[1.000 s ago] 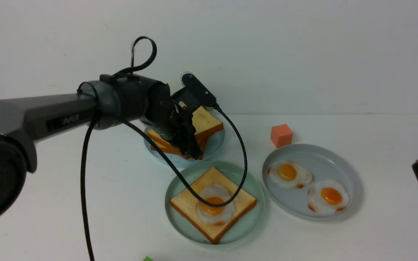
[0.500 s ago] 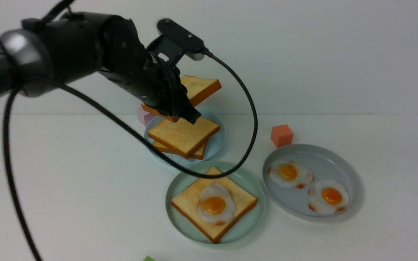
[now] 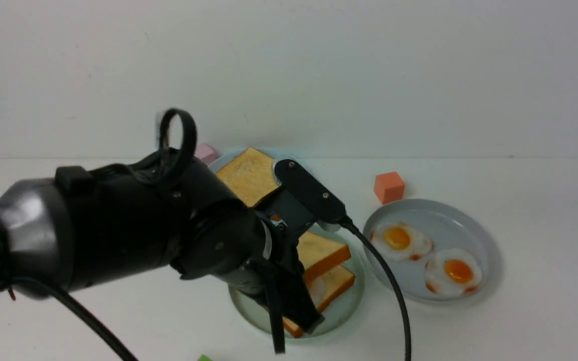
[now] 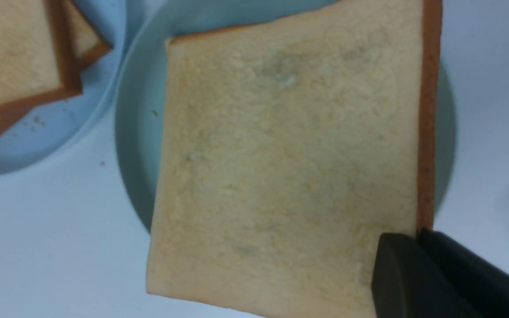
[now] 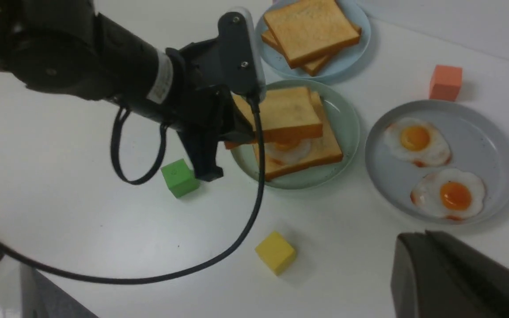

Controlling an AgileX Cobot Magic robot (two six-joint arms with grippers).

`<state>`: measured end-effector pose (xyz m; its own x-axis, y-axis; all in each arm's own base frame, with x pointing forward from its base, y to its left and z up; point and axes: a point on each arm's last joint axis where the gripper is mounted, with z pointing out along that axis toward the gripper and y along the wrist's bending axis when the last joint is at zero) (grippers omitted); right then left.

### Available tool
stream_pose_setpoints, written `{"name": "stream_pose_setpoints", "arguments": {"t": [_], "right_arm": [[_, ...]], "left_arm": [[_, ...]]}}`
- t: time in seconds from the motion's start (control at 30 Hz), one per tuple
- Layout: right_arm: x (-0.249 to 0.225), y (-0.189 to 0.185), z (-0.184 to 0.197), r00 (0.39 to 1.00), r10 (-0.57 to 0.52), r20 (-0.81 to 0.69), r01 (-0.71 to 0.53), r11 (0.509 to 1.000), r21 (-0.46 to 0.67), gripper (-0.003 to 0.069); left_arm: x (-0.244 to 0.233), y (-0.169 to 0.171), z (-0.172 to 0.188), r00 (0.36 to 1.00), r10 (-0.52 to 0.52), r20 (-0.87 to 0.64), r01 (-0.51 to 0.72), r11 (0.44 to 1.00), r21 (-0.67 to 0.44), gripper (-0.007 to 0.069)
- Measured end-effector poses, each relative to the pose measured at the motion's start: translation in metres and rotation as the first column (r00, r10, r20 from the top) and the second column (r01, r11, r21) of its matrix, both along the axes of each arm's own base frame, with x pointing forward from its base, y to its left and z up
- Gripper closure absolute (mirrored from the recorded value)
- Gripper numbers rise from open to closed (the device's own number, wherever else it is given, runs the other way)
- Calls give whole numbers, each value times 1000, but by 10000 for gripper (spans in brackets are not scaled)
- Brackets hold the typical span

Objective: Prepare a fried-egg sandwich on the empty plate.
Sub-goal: Use the left arm to place a slice of bread on the fried egg in the middle

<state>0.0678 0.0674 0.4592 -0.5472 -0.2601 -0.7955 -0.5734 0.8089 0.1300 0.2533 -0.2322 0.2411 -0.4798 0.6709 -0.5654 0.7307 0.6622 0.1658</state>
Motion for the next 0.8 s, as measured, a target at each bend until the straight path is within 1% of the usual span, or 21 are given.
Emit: {"name": "stream_pose_setpoints", "arguments": {"t": [0.1, 0.3, 0.67, 0.8], "right_arm": [[-3, -1, 0, 1000, 13, -14, -13, 1000, 17, 624], [-4, 0, 0, 999, 25, -27, -24, 999, 26, 624], [-4, 0, 0, 999, 25, -27, -24, 999, 26, 624], [-4, 0, 0, 999, 23, -25, -22, 999, 24, 624]], "left_arm": [[5, -2, -5, 1000, 3, 26, -3, 1000, 14, 617], [8, -5, -21, 1000, 11, -9, -11, 999, 38, 617], [8, -7, -24, 999, 27, -34, -27, 1000, 11, 617], [7, -8, -24, 999, 5, -32, -5, 1000, 18, 617]]}}
